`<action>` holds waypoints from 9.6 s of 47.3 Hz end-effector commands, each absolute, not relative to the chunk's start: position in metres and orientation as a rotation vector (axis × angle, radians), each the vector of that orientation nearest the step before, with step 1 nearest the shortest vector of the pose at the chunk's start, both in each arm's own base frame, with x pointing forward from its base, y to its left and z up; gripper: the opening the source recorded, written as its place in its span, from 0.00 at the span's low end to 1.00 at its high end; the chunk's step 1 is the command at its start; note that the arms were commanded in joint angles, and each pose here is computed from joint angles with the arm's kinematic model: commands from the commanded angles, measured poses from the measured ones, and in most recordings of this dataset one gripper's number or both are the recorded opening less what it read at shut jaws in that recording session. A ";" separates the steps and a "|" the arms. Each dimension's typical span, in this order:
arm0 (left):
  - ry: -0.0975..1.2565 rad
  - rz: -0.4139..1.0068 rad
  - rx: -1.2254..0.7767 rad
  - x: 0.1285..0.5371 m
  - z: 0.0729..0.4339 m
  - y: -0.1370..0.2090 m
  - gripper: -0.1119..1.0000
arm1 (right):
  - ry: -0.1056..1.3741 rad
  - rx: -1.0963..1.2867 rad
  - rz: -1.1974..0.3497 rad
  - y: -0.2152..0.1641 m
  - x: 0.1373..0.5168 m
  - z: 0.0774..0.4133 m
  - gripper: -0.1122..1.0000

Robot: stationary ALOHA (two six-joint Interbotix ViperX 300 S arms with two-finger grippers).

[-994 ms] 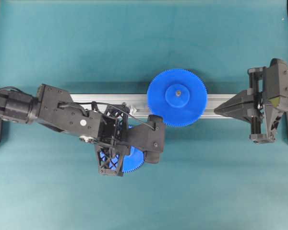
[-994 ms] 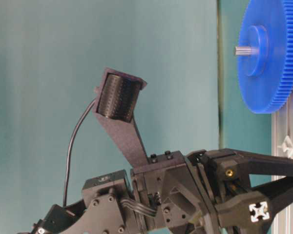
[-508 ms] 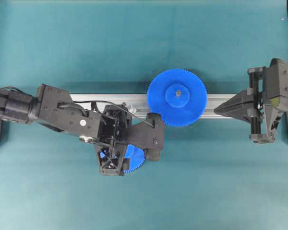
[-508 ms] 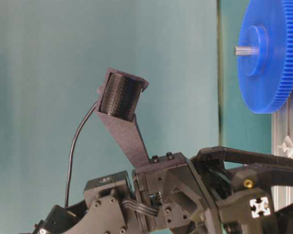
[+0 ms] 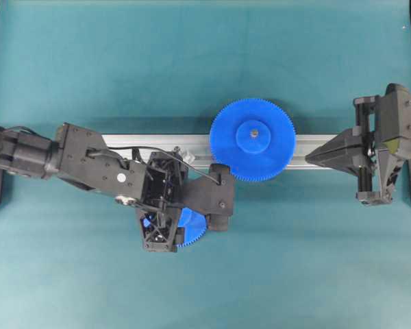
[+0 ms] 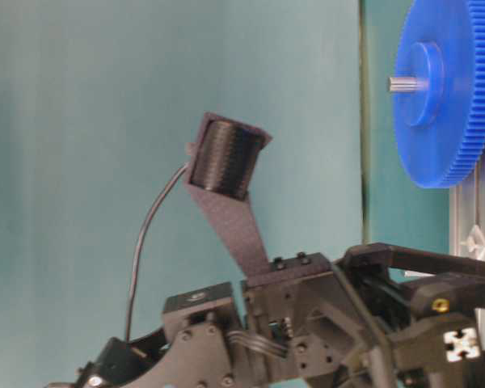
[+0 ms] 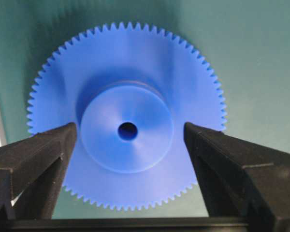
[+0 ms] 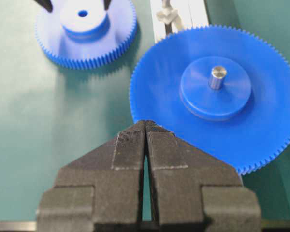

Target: Insert the small gear onto the shaft.

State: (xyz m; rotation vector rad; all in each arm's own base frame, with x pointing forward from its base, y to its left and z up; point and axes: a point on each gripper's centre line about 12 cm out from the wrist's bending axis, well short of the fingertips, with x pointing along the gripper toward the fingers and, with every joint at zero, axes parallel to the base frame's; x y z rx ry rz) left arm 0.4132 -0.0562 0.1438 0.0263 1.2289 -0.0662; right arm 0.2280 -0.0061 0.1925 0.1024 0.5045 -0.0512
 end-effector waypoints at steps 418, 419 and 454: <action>1.219 0.007 0.128 0.401 0.211 0.064 0.72 | 0.472 0.131 -0.070 -0.009 0.230 0.198 0.13; 1.220 0.004 0.131 0.401 0.211 0.064 0.72 | 0.472 0.131 -0.072 -0.010 0.230 0.198 0.13; 1.247 -0.008 0.143 0.401 0.206 0.066 0.72 | 0.472 0.131 -0.072 -0.010 0.230 0.198 0.13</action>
